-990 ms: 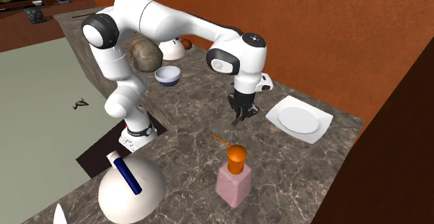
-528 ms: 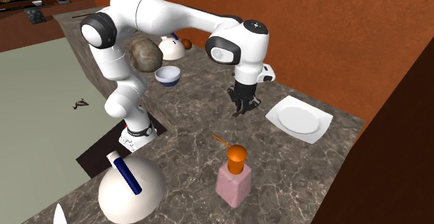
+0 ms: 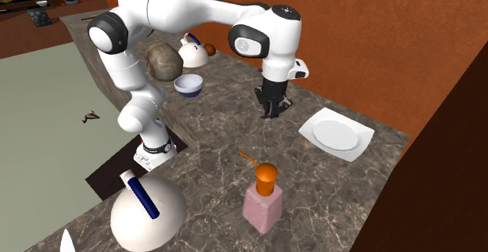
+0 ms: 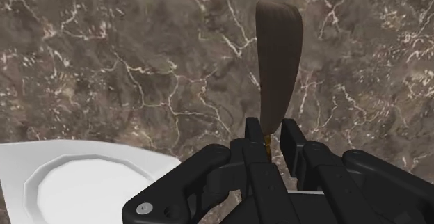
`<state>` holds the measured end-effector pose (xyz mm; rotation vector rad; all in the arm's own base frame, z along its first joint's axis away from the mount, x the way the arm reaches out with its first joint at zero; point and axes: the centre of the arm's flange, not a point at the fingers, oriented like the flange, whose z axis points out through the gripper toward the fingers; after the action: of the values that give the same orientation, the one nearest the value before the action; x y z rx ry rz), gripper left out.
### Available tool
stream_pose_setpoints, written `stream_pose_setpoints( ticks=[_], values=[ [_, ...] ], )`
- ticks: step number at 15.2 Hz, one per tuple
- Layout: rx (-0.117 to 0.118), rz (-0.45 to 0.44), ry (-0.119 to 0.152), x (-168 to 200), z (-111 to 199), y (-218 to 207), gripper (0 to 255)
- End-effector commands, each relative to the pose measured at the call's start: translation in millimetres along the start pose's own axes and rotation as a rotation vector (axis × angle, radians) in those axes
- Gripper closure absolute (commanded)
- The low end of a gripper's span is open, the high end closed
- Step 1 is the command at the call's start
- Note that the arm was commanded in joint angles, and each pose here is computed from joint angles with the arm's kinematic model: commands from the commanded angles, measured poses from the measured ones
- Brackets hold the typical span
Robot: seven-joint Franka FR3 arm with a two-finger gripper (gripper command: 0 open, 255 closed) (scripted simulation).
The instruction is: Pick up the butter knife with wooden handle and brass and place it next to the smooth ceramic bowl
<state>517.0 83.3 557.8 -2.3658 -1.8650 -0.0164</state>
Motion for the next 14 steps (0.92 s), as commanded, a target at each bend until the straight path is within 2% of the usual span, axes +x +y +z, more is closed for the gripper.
stream_pose_setpoints(
  ticks=[1, 14],
  values=[
    [0.000, 0.000, 0.000, 8, 2, -23, 255],
    [0.000, 0.000, 0.000, 71, 23, -182, 255]
  ],
)
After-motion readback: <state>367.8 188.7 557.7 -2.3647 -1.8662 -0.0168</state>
